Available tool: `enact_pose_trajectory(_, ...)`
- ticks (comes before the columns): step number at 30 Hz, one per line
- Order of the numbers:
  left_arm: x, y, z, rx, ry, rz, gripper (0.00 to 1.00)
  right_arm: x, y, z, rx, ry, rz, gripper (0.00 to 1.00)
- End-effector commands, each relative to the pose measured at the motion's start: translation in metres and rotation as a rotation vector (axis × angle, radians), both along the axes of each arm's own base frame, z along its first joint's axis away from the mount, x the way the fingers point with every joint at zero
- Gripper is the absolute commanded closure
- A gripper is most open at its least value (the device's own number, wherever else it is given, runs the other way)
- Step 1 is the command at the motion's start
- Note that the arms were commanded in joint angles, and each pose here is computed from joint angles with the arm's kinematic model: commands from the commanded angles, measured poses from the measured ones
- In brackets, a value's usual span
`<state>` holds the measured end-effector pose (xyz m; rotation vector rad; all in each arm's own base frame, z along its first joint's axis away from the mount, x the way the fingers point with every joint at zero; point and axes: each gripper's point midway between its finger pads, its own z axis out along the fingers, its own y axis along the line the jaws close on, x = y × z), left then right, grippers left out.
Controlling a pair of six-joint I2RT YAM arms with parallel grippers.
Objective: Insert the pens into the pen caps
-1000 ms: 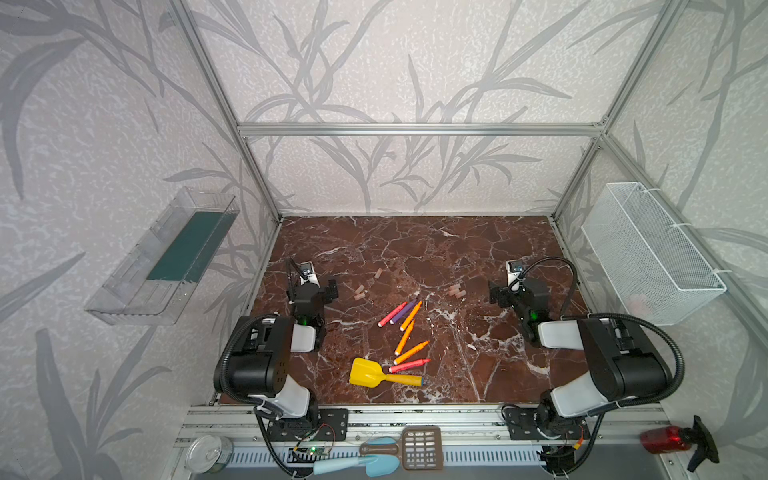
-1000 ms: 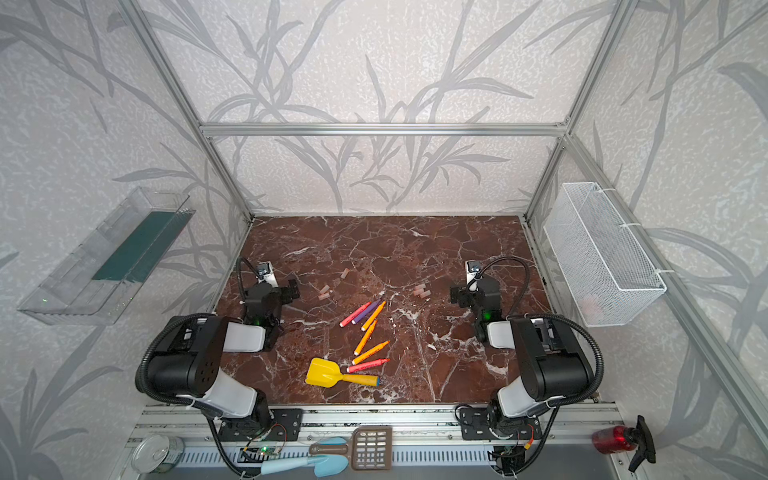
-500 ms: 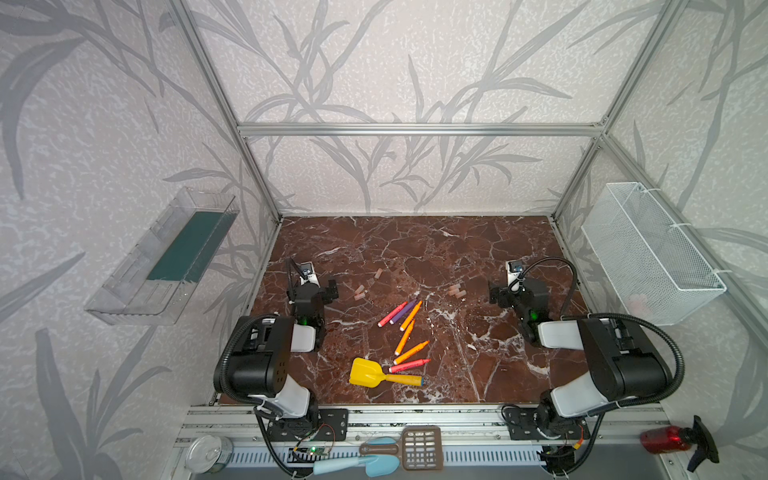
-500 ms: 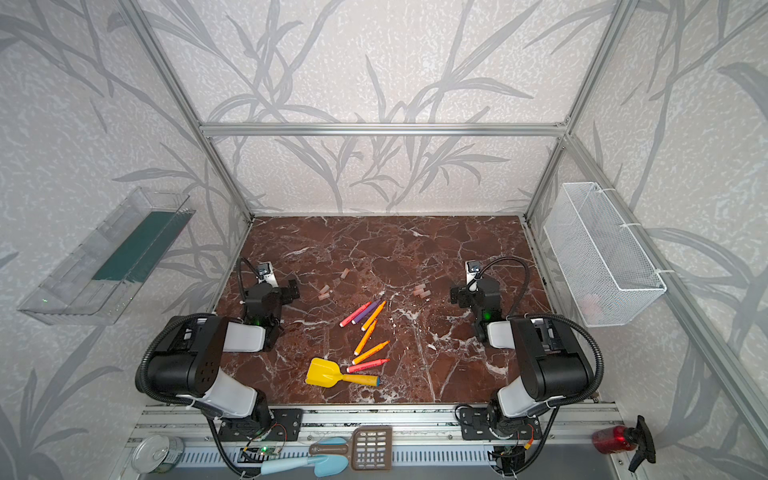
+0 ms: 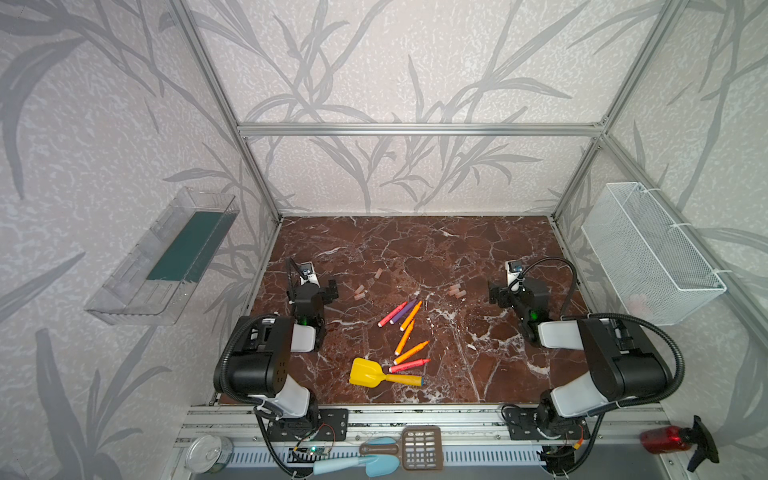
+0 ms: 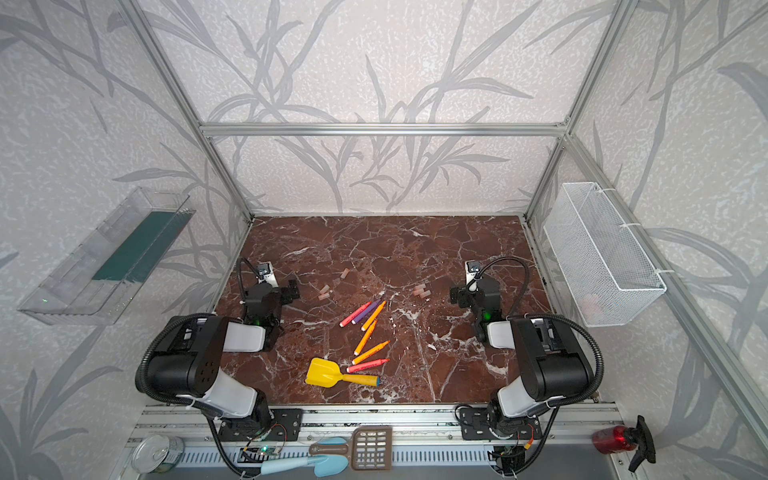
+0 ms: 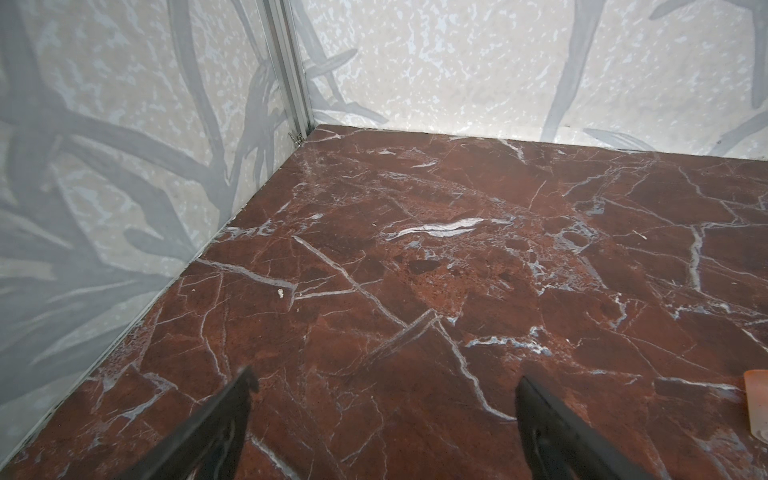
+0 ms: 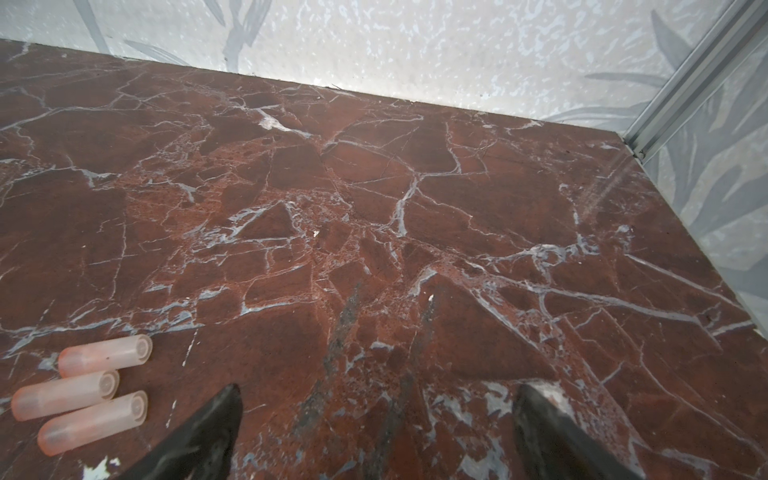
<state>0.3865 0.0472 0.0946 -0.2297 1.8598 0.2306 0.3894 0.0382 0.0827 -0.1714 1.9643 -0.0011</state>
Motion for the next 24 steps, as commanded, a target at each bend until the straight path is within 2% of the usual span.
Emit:
enact_pose_trajectory(1,-0.009,-0.002,0.017,0.017,-0.081,-0.011,0.01,-0.005,-0.005,0.033,-0.023,-0.095,-0.053,0.01)
enact_pose_trajectory(4,-0.028,-0.005,0.041,0.025,-0.165,-0.028,0.01,-0.015,-0.013,0.044,0.007,-0.045,-0.115,0.01)
enact_pose_trajectory(7,-0.037,-0.025,0.068,0.04,-0.213,-0.127,0.01,-0.026,-0.006,0.062,0.077,-0.013,-0.095,0.01)
enact_pose_trajectory(8,-0.04,-0.025,0.077,-0.016,-0.234,-0.115,0.01,-0.031,-0.003,0.07,0.109,-0.026,-0.085,0.01)
enact_pose_trajectory(10,-0.05,-0.027,0.098,-0.2,-0.28,-0.095,0.01,-0.044,0.0,0.088,0.19,-0.063,-0.08,0.01)
enact_pose_trajectory(13,-0.067,-0.05,0.128,-0.287,-0.32,-0.223,0.01,-0.062,-0.004,0.116,0.314,-0.143,-0.116,0.01)
enact_pose_trajectory(15,-0.077,-0.06,0.141,-0.341,-0.371,-0.282,0.01,-0.074,-0.011,0.119,0.428,-0.126,-0.181,0.0)
enact_pose_trajectory(17,-0.084,-0.069,0.147,-0.348,-0.413,-0.345,0.01,-0.082,-0.011,0.122,0.455,-0.153,-0.172,0.01)
enact_pose_trajectory(20,-0.087,-0.075,0.152,-0.42,-0.452,-0.381,0.01,-0.093,-0.015,0.12,0.517,-0.187,-0.197,0.01)
enact_pose_trajectory(24,-0.079,-0.082,0.155,-0.574,-0.394,-0.388,0.01,-0.107,-0.007,0.133,0.553,-0.267,-0.11,0.01)
